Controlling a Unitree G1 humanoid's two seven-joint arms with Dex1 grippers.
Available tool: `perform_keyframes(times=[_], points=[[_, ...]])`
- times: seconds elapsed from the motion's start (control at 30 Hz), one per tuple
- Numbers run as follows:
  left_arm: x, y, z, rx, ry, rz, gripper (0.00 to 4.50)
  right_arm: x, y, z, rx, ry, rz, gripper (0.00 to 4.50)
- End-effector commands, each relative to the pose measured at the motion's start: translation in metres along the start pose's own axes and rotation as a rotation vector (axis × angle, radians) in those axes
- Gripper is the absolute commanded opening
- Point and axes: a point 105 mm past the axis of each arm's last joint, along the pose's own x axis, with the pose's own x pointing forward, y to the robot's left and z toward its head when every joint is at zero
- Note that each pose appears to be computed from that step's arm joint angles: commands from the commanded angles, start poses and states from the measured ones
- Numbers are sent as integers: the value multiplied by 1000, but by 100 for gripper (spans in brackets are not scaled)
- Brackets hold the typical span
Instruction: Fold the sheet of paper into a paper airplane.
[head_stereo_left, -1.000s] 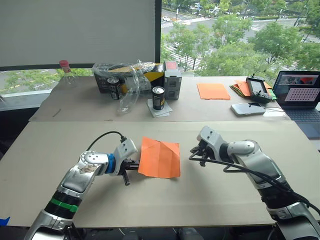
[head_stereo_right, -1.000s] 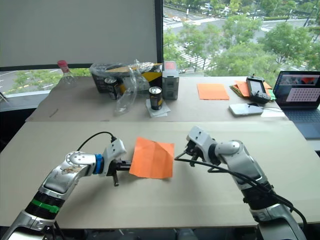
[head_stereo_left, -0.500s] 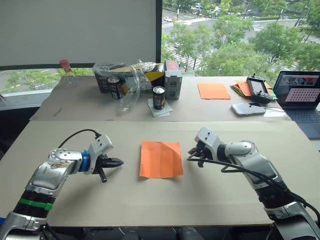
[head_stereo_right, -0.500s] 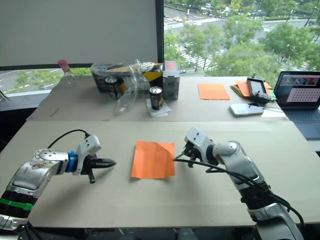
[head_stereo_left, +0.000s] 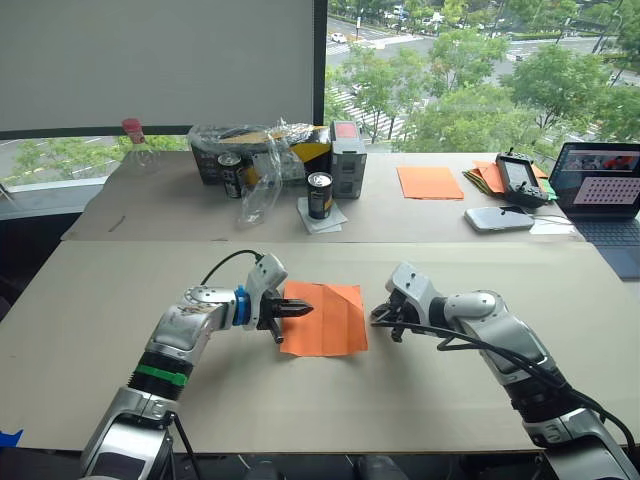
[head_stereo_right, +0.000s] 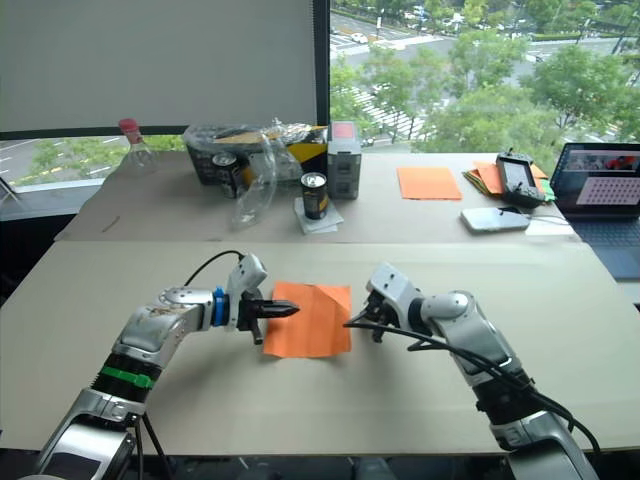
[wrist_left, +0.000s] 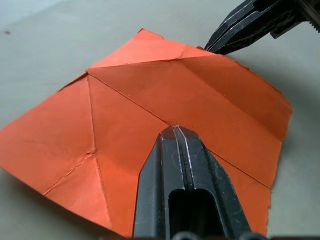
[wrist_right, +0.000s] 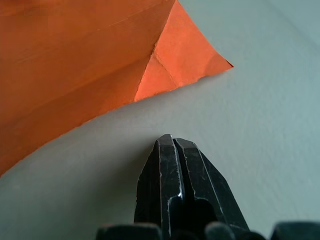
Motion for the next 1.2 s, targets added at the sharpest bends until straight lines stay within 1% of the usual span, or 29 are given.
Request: perform_keyframes(times=[0.03, 0.13, 0.23, 0.43, 0.63, 0.73, 0.97, 1.2], points=[[-1, 4, -6, 59, 43, 27, 0, -3, 1, 11, -8, -61, 1, 2], [-1, 5, -13, 70, 65, 36, 0, 0, 7, 19, -12, -96, 29, 2], [-2, 6, -12, 72, 59, 44, 0, 3, 14, 29, -23, -125, 64, 2], [-3, 3, -16, 62, 56, 41, 0, 6, 17, 45, -59, -160, 82, 2], [1, -3, -20, 50, 54, 35, 0, 13, 29, 66, -130, -188, 129, 2], [4, -2, -19, 67, 61, 45, 0, 18, 37, 76, -143, -211, 158, 2], [7, 0, -13, 75, 50, 54, 0, 35, 49, 83, -143, -226, 195, 2], [3, -2, -21, 60, 59, 56, 0, 54, 47, 77, -130, -199, 198, 2]])
